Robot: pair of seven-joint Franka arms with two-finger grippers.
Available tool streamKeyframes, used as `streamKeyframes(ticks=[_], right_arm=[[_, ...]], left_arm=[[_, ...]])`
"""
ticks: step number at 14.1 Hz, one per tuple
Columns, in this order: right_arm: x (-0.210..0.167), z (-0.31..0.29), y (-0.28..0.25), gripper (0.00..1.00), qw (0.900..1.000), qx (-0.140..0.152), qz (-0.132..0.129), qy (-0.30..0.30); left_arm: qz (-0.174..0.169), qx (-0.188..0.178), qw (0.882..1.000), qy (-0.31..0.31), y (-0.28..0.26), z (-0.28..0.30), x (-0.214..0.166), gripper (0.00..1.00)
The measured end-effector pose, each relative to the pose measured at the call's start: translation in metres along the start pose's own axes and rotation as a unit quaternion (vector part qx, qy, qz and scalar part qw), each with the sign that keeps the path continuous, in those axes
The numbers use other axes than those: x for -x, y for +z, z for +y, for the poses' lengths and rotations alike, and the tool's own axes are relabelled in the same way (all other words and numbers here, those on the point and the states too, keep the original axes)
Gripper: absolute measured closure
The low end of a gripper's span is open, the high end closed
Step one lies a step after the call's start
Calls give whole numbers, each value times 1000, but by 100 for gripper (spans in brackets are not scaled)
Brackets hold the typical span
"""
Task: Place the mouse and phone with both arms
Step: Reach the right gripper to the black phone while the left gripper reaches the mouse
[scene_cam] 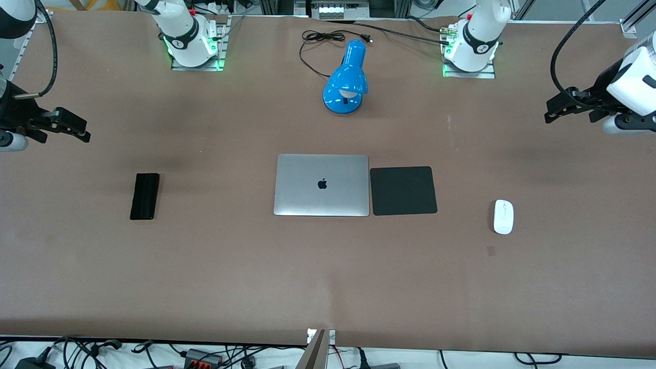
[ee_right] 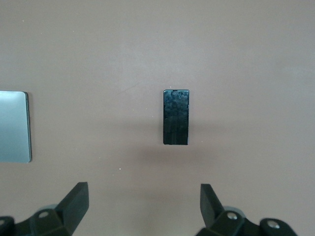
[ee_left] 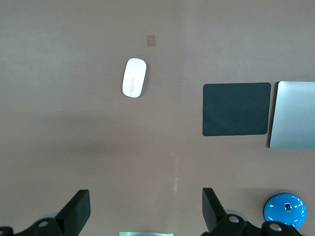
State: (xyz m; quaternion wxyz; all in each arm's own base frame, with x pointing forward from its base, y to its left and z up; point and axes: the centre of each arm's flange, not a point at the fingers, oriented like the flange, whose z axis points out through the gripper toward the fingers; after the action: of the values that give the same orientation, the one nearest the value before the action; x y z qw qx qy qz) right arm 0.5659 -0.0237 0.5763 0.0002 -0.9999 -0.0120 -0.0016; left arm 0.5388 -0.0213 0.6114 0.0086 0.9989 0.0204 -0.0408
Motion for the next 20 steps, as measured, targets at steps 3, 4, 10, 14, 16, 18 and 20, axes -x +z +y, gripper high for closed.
streamKeyframes(ticks=[3,4,10,14,16,18,20], right_arm=[[0,0,0,0,1000,0,0,0],[0,0,0,0,1000,0,-1,0],[0,0,6,0,1000,0,-5,0],[-15,4,44,0,1000,-1,-25,2],[-30,13,85,0,999,-1,-40,10],[-46,29,141,0,998,-2,-62,22],[-58,44,198,0,996,-3,-82,32]], left_arm=[[-1,0,1000,0,1,0,-1,0],[-3,0,1000,0,4,0,-2,0],[-19,0,1000,2,44,5,-42,0],[-18,3,1000,5,143,3,-113,0],[-24,4,1000,14,205,0,-140,0],[-25,5,999,25,252,-2,-157,0],[-17,6,999,37,284,-7,-168,0]])
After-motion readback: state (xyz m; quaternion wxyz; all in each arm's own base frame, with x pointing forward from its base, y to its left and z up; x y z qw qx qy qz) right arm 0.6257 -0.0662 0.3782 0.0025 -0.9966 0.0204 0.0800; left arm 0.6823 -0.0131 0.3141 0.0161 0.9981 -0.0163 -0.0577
